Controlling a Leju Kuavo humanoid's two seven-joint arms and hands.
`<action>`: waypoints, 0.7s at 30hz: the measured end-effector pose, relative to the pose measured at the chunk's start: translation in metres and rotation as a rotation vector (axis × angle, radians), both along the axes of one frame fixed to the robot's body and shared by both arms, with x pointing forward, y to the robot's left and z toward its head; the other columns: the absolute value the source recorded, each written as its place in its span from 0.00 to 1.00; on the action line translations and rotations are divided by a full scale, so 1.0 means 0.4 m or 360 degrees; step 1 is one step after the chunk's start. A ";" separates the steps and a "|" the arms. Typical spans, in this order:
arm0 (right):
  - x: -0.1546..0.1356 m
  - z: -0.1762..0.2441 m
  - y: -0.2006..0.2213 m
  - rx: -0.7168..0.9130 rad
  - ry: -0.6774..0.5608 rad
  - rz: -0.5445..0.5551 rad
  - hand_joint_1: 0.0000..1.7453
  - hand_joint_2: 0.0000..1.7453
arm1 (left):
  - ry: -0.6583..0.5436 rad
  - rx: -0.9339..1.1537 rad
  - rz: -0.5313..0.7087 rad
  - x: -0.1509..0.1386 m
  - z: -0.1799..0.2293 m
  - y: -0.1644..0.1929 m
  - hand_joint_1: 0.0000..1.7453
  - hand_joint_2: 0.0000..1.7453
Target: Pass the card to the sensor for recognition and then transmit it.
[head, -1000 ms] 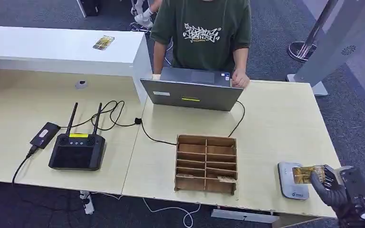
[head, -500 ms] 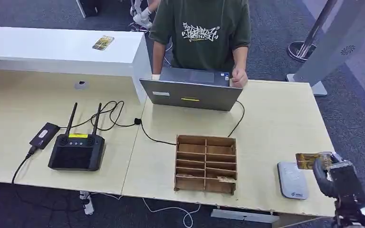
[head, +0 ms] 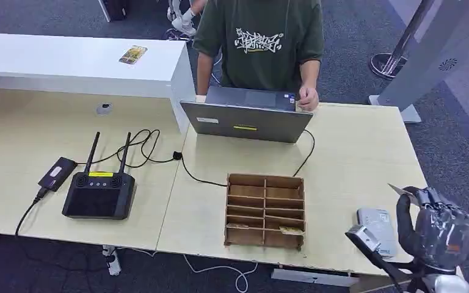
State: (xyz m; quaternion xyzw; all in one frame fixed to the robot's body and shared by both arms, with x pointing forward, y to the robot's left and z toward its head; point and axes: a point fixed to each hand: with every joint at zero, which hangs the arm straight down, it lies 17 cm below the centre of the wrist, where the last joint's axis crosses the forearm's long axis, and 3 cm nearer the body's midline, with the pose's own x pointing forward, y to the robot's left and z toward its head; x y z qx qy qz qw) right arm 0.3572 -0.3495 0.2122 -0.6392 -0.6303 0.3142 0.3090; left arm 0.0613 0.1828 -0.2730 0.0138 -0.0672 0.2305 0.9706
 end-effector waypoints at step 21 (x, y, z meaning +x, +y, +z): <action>0.045 0.165 0.120 -0.0102 -0.0290 0.0054 1.00 1.00 | 0.0017 -0.0005 -0.0095 0.005 0.001 -0.009 0.00 0.00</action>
